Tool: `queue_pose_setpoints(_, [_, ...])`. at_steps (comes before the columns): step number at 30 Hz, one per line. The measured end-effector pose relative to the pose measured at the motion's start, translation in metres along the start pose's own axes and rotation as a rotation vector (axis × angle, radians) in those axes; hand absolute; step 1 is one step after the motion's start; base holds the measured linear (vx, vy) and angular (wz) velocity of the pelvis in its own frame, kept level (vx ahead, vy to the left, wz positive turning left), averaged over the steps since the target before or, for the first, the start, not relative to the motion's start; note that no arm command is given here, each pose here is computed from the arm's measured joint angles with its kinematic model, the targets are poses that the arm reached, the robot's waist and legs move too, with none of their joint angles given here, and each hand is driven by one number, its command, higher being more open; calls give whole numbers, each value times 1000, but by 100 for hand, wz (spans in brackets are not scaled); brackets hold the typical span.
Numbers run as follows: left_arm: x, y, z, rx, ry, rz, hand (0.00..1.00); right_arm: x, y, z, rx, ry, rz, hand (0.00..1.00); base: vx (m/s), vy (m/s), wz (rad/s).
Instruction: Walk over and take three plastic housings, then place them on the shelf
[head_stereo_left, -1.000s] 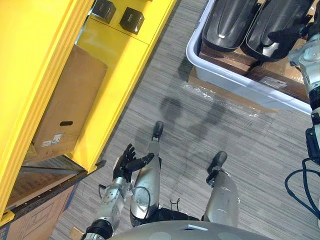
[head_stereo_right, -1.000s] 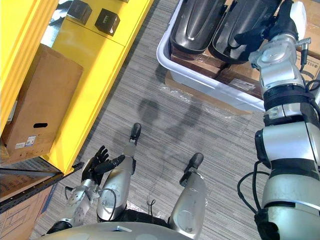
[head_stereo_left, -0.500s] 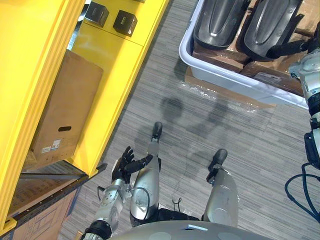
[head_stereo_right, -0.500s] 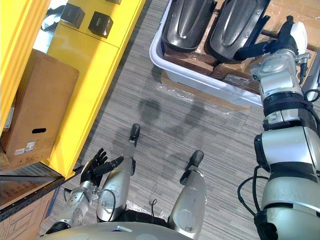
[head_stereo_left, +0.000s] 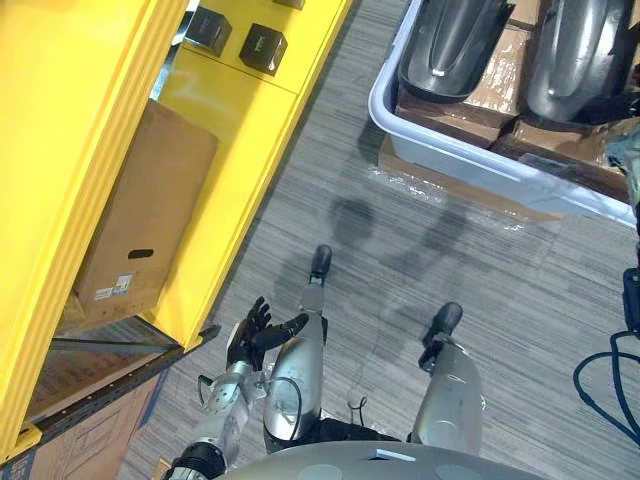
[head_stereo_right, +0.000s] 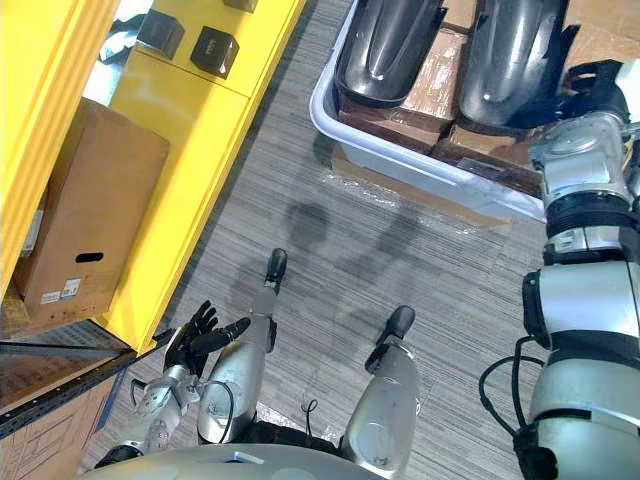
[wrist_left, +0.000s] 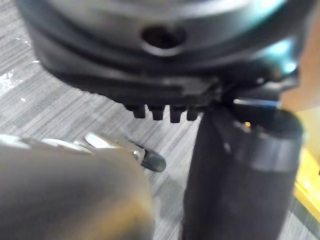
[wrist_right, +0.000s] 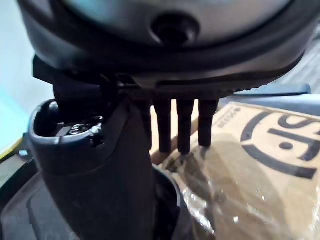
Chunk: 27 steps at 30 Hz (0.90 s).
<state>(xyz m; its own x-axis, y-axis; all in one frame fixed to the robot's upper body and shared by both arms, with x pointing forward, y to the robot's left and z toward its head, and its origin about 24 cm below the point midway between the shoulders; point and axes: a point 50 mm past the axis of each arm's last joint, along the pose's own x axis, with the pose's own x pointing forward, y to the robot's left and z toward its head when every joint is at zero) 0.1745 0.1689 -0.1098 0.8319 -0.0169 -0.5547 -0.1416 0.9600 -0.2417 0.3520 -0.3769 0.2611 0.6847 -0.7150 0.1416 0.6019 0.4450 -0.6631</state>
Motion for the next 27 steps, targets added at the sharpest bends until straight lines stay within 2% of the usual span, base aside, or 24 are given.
queue_pose_setpoints(8, [0, -8, 2, 17, -27, 15, 100, 1, 2, -13, 71, 85, 5, 0, -13, -64, 0])
queue_pose_setpoints(14, [-1, -25, 9, -29, -78, 6, 100, -4, 22, -20, 101, 118, 36, 0, -25, -53, -6])
queue_pose_setpoints(20, [-9, -25, 6, -41, -88, 17, 100, -9, 38, -20, 128, 132, 43, 0, -31, -39, -2])
queue_pose_setpoints(23, [-15, -26, 7, -66, -106, 6, 100, -10, 38, -24, 149, 122, 19, 0, -10, -34, -2])
queue_pose_setpoints(27, [-22, -26, 24, -114, -198, -7, 100, -14, 40, -20, 216, 53, -28, 0, 7, -32, -5])
